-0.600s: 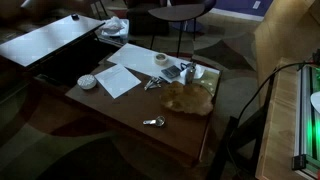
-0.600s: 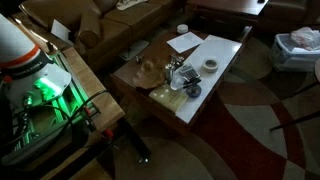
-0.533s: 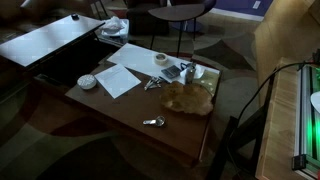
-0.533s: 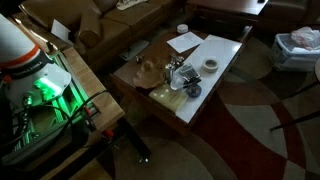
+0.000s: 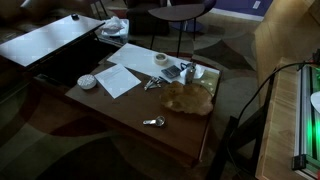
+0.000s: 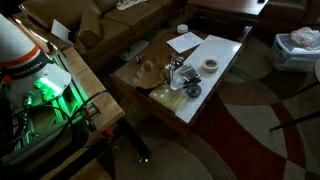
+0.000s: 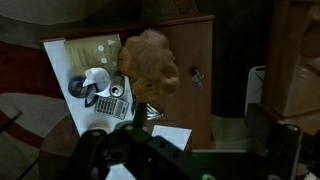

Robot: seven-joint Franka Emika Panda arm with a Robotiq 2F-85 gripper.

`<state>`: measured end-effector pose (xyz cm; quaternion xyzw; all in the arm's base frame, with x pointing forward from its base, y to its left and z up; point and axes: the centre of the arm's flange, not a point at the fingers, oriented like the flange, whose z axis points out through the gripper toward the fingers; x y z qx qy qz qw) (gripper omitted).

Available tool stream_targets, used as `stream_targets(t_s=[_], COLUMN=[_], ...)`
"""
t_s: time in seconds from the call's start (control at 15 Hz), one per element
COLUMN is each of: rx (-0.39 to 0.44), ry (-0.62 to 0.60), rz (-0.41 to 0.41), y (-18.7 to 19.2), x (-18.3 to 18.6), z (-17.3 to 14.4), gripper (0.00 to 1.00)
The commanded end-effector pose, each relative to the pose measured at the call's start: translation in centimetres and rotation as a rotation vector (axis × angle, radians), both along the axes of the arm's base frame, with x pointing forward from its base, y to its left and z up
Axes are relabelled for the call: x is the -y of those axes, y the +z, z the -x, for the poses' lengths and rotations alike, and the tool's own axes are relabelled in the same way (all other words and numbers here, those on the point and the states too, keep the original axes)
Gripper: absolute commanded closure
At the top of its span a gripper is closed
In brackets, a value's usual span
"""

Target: Pick up the metallic measuring spoon and put it in the wooden bowl

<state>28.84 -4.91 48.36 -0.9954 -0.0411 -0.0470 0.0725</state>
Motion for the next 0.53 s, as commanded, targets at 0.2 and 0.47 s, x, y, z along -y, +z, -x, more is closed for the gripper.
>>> stream_targets(t_s=[0.2,0.47], rx=[0.012,0.082], ry=[-0.074,-0.106], rz=[0.042,0.076], y=[-2.0,-6.4], x=[-2.6,-10.2], z=[-2.6,-6.1], gripper=[0.0,0.0])
